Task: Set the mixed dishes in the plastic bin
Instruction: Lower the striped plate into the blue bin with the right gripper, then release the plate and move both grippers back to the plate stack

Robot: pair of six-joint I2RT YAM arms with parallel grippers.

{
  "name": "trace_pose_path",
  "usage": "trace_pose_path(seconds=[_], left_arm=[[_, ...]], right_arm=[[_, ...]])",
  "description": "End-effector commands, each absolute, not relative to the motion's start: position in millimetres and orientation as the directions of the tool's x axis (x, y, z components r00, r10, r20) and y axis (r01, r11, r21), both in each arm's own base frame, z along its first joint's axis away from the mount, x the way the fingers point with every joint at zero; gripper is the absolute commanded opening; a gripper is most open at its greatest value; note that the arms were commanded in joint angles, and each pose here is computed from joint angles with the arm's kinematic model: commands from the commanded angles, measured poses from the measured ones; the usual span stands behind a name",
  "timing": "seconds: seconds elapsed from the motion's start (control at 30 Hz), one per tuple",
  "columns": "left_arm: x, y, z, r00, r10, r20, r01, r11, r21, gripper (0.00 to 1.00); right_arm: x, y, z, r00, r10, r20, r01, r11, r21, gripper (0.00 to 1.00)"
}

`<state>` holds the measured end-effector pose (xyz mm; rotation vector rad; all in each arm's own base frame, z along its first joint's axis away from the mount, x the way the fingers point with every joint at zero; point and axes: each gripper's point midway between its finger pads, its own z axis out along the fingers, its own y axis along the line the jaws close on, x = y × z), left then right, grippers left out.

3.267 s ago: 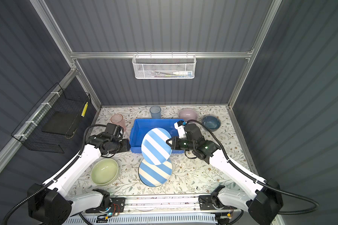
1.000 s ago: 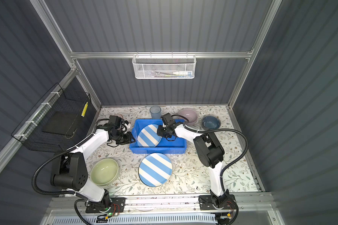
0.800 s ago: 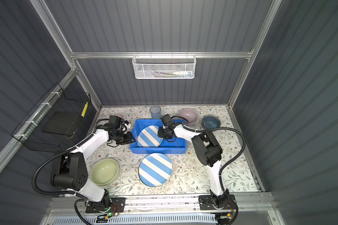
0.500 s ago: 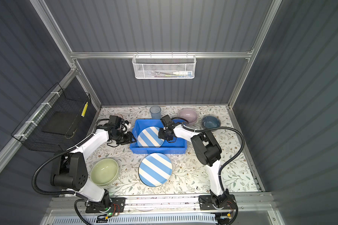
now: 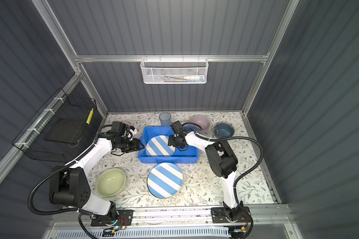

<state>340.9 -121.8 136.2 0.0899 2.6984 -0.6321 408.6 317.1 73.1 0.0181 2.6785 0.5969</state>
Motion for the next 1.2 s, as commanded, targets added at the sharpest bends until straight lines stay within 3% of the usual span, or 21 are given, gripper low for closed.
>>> trace_pose_path(seconds=[0.0,0.27,0.53,0.8,1.17], left_arm=[[337.9,-111.3,155.6,-0.912,-0.026,-0.409,0.143,0.915,-0.378,0.62],[309.9,-127.6,181.7,-0.905,-0.027,-0.424,0.200,0.854,-0.480,0.62],[282.0,-138.3,191.1,-0.905,-0.027,-0.425,0.226,0.815,-0.533,0.59],[240.6,-164.3,173.0,-0.915,0.024,-0.403,0.254,0.811,-0.527,0.52],[207.6,-157.6,133.2,-0.948,-0.021,-0.318,0.157,0.837,-0.524,0.43]], right_arm=[[400.6,306.7,107.7,-0.899,0.053,-0.435,-0.127,0.918,0.375,0.66],[356.4,287.5,157.8,-0.882,0.025,-0.471,-0.186,0.899,0.396,0.68],[291.0,285.6,175.0,-0.892,-0.046,-0.450,-0.254,0.874,0.414,0.65],[234.3,283.5,161.6,-0.906,-0.063,-0.419,-0.263,0.859,0.438,0.61],[197.2,253.4,111.8,-0.931,0.013,-0.365,-0.143,0.906,0.398,0.52]])
